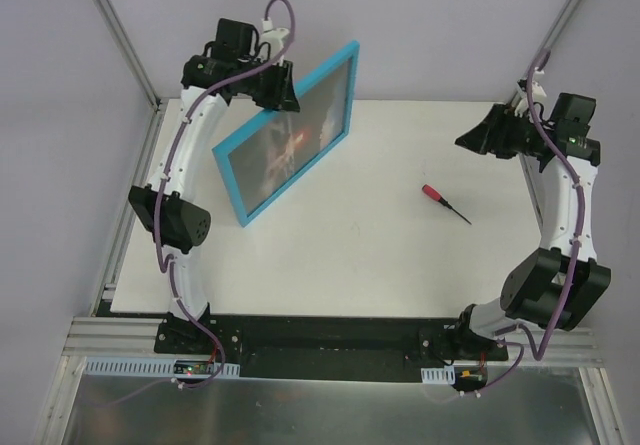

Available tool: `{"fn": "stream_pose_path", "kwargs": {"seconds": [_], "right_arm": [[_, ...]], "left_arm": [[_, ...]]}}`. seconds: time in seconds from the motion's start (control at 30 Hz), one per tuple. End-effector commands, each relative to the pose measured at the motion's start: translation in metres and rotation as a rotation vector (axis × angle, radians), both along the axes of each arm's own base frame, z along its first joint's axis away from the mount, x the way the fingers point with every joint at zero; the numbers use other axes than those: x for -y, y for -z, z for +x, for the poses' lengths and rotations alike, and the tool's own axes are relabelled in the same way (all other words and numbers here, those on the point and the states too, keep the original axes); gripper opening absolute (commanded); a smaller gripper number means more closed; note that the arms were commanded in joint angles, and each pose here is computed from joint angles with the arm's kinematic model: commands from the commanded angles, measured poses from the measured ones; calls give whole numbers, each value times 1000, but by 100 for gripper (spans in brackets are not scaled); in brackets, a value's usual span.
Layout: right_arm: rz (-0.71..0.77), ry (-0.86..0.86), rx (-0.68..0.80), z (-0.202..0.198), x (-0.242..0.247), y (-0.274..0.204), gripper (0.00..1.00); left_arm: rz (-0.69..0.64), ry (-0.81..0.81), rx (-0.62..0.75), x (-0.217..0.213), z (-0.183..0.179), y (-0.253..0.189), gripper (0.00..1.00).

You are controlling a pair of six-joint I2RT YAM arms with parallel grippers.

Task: Take the photo out of the frame
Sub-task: Turn over the photo frame at the center of the board.

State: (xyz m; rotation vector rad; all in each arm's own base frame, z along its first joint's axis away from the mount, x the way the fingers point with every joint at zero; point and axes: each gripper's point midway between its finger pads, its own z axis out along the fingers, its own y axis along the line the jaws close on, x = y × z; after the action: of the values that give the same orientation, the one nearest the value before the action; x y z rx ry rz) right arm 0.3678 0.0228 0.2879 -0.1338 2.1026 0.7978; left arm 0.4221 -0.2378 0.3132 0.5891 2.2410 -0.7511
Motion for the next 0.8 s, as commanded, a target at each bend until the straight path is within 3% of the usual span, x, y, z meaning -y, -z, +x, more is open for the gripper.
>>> {"fn": "stream_pose_path", "kwargs": {"seconds": [0.0, 0.43, 0.77], "right_arm": [[64, 23, -34, 12, 1, 9, 68], [57, -122, -143, 31, -62, 61, 66], [74, -275, -181, 50, -148, 96, 65]], "left_arm": [[-168, -76, -212, -37, 16, 16, 26], [-457, -220, -326, -165, 52, 29, 18], [-532, -355, -432, -243, 20, 118, 10]]}}
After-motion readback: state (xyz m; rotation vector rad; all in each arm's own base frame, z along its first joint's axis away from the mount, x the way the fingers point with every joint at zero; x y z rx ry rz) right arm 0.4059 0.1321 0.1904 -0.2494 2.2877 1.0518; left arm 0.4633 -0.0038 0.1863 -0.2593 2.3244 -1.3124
